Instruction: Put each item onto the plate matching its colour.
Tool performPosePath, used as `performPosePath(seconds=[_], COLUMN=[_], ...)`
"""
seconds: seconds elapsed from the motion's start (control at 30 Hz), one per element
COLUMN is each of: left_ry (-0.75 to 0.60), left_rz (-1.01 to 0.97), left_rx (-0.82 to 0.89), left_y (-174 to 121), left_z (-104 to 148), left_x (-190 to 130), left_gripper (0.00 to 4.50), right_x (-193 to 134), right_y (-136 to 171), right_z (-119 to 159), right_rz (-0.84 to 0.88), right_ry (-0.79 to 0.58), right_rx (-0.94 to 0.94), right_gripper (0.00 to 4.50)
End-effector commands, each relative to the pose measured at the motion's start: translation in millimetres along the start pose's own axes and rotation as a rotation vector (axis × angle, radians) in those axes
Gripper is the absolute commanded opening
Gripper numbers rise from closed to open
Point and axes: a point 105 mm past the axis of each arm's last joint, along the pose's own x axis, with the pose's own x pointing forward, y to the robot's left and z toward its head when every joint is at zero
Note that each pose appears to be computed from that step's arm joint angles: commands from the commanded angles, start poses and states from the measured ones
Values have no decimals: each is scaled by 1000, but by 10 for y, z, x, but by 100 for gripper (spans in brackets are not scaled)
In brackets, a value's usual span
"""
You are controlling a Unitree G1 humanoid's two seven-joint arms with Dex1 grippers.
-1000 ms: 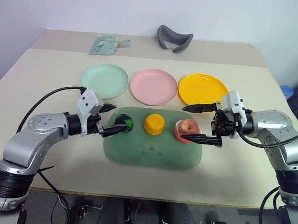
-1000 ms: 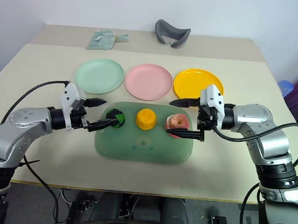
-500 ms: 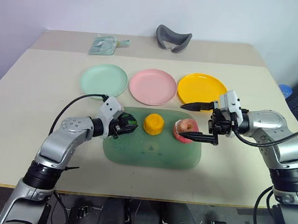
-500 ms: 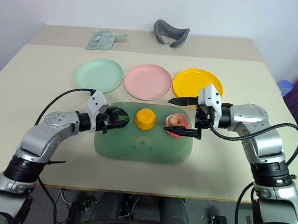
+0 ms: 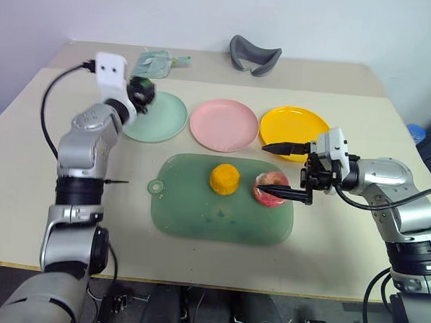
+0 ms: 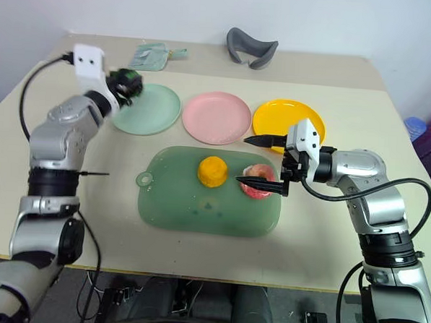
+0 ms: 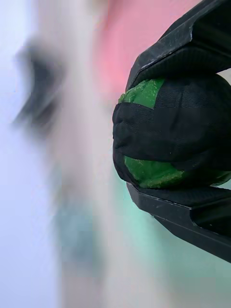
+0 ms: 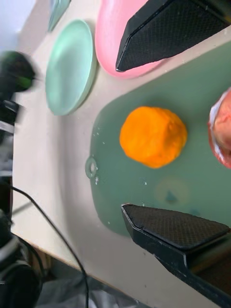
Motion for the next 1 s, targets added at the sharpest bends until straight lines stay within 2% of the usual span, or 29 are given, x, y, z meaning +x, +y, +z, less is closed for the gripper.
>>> performPosePath(seconds=[0.03, 0.1, 0.2, 0.37, 0.43, 0.53, 0.63, 0.7, 0.8, 0.9, 0.97, 1.0], left_ry=[-5, 12, 13, -62, -111, -123, -76, -37, 0, -11, -92, -58], left_rz=[162, 137, 92, -70, -327, -591, -900, -1037, -1161, -1166, -1122, -1106], left_rx=[-14, -63, -70, -73, -103, -118, -65, -4, 68, 138, 164, 242], left_y=[186, 81, -25, -208, -579, -943, -1300, -1426, -1436, -1324, -1208, -1009], left_z=[-75, -147, -192, -69, 37, 72, -47, -151, -267, -302, -264, -362], left_x=[129, 224, 281, 222, 59, -206, -577, -758, -964, -1065, -1095, -1177], left_gripper=[296, 331, 449, 449, 449, 449, 449, 449, 449, 449, 449, 449], right_x=[8, 11, 3, -14, -26, -38, -48, -33, 48, 143, 211, 302], right_y=[-30, -36, -42, -29, -10, 3, 16, 34, 62, 18, -20, -44], right_z=[103, 109, 112, 108, 96, 88, 82, 67, 55, 13, 9, 57], right_rz=[-10, -13, -16, -27, -28, -30, -32, -39, -51, -103, -136, -144], right_ry=[-31, -36, -37, -37, -34, -31, -28, -16, -1, 57, 75, 73], right_rx=[-49, -51, -53, -46, -39, -33, -25, -23, -26, -68, -71, -63], right_gripper=[450, 450, 450, 450, 450, 450, 450, 450, 450, 450, 450, 450])
